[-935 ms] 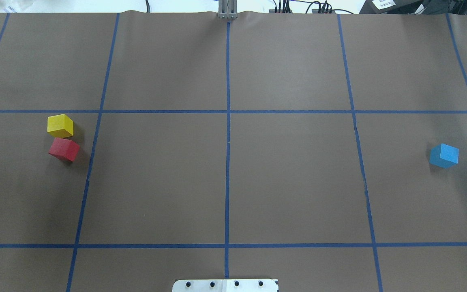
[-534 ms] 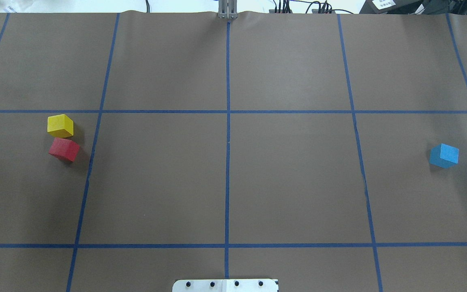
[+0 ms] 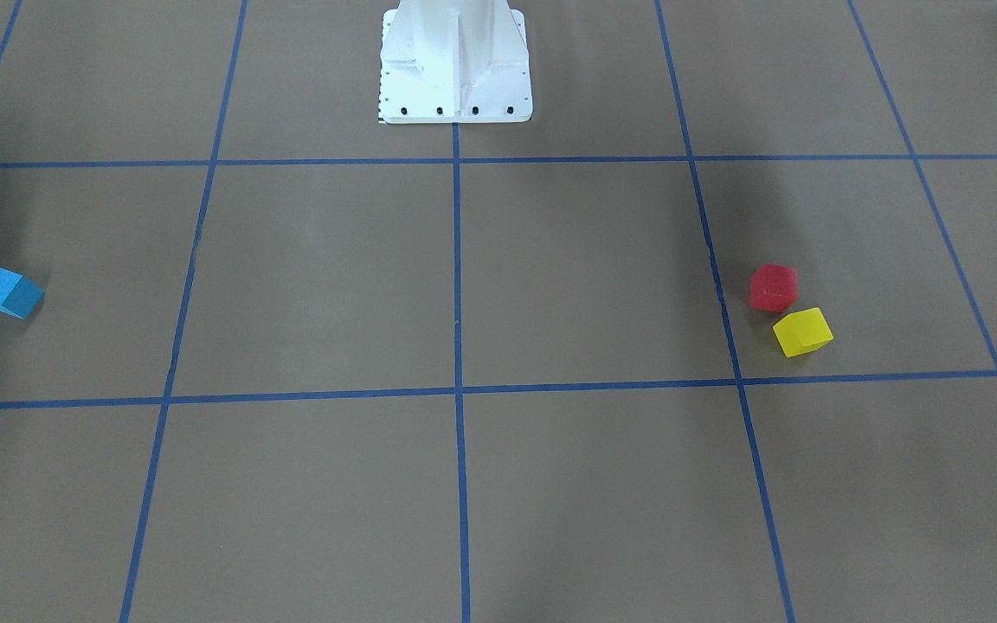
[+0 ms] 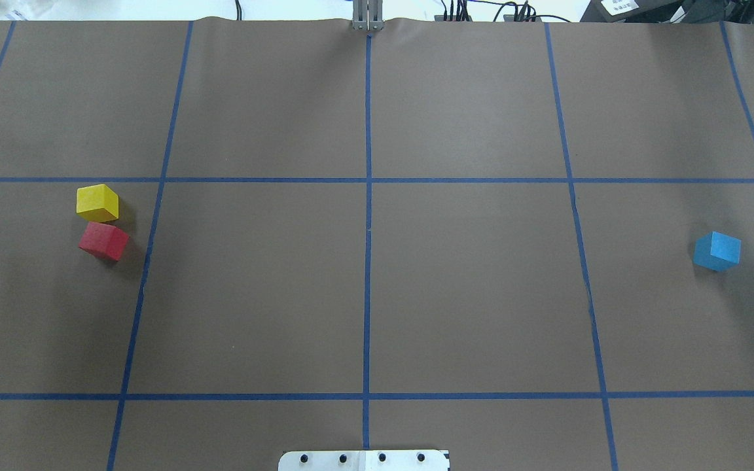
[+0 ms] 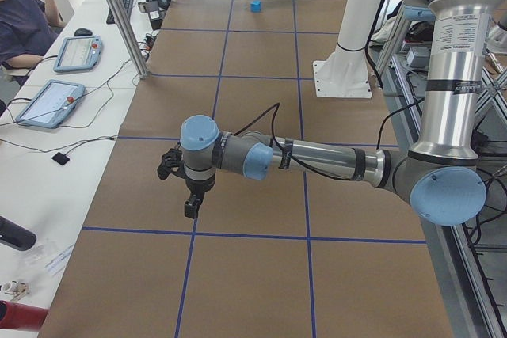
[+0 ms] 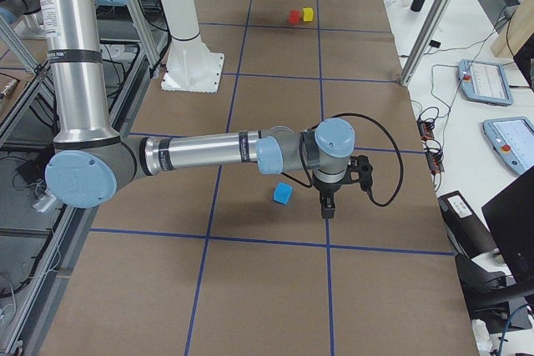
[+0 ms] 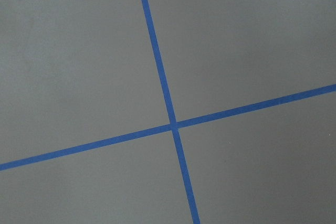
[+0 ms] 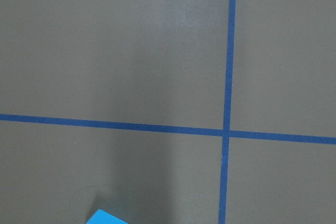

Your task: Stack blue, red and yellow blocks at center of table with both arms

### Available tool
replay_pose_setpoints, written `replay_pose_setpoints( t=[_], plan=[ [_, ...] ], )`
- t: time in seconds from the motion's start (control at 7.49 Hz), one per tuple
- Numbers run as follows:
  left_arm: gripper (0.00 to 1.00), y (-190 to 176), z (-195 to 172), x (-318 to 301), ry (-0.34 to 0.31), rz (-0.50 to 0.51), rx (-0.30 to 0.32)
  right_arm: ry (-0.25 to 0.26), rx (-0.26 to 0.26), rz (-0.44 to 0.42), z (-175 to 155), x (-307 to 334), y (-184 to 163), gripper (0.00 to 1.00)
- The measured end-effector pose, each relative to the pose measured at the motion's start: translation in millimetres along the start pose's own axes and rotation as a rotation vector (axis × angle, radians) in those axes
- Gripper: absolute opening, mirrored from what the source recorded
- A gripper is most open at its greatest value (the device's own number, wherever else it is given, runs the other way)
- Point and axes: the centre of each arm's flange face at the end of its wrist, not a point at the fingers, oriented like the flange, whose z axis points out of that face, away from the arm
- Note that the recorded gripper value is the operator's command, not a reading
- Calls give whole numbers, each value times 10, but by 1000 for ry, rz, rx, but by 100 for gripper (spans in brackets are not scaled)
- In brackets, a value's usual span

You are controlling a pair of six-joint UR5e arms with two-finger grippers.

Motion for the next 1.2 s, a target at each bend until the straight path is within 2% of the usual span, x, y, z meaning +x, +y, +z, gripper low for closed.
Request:
replay_pose_setpoints(
  t=[0.4,0.53,0.67,0.94,1.2],
  plan=[
    [100,-25,-37,42,1,9,8,-29,7,-120,446,-849,-35,100],
    [100,-27,-38,48,2,10,8,-29,-5,-147,652,-1008,3,99],
    [100,-28,-38,50,2,10,8,-46,-30,-163,857,-1063,52,99],
    [100,-27,-38,46,0,11,8,-91,-53,-171,1045,-1026,206,100],
    [100,-29,-41,50,0,11,9,-88,-59,-171,1098,-922,337,99]
  ],
)
